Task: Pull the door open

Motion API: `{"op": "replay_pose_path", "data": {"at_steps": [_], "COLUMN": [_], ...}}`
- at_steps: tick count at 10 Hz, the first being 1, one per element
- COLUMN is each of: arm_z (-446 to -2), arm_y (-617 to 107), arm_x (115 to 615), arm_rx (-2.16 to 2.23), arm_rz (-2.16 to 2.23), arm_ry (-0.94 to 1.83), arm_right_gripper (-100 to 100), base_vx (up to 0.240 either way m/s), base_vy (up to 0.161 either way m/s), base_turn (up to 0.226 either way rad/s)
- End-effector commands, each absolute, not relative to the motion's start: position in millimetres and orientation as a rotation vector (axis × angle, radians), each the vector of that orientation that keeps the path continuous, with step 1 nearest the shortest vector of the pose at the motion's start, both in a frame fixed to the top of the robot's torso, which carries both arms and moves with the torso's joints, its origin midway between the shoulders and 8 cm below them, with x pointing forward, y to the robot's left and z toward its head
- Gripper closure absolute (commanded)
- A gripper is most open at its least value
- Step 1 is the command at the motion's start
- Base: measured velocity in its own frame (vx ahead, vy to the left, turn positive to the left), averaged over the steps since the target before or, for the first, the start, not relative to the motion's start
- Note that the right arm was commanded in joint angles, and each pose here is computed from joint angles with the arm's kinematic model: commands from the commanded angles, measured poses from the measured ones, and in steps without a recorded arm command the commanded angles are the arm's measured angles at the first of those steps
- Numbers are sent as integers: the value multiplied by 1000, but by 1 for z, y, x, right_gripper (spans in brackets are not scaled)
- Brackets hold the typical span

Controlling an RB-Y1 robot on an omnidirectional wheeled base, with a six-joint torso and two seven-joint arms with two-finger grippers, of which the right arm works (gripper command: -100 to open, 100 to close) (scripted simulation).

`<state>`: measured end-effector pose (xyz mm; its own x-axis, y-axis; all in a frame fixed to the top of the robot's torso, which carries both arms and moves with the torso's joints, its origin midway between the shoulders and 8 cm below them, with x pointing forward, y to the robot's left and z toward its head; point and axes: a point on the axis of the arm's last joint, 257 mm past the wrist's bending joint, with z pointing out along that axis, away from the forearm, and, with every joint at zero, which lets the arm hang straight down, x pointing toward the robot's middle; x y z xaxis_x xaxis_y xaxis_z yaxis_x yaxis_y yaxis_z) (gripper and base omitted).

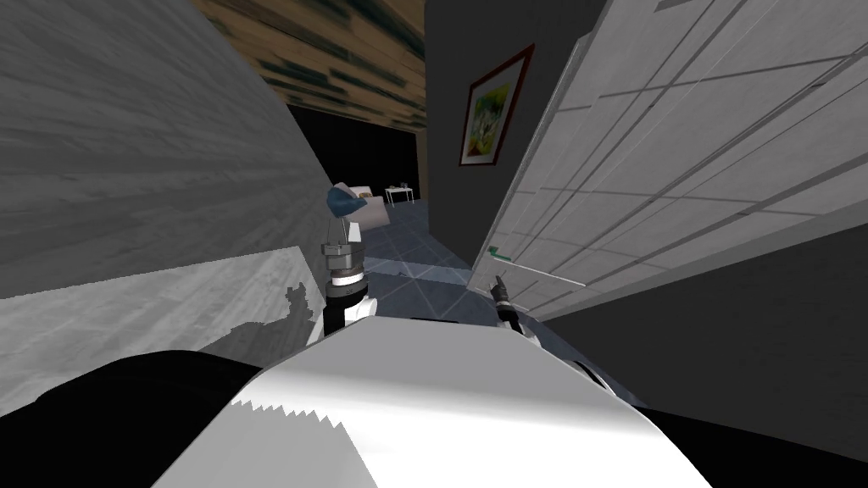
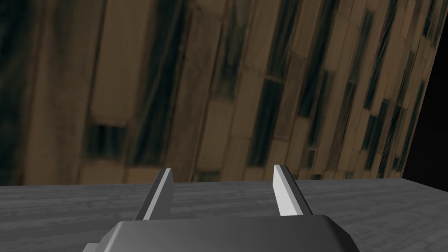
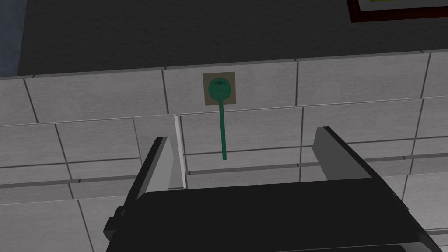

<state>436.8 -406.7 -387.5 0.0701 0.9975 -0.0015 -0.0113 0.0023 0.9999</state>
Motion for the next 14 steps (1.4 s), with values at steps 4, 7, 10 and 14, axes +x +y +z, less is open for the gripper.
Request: {"op": "replay_pose_path", "data": {"at_steps": [4,7,10,14], "arm_z": [-388,-388,-389,-391], "arm_y": [-423,-438,-448,-462], "arm_x": [434,430,427,421], "arm_rx": [1258,1282,1300,1324], "arm_rz": [1121,1083,1056,1021], "arm_ry": [1108,1070,1043,1009], "arm_right_gripper": [-100,-100,-100,-100], "base_vx": [-86,-64,-19,98], "base_vy": [-59,-28,-1,58], "base_turn": [95,56,-2,-77]}}
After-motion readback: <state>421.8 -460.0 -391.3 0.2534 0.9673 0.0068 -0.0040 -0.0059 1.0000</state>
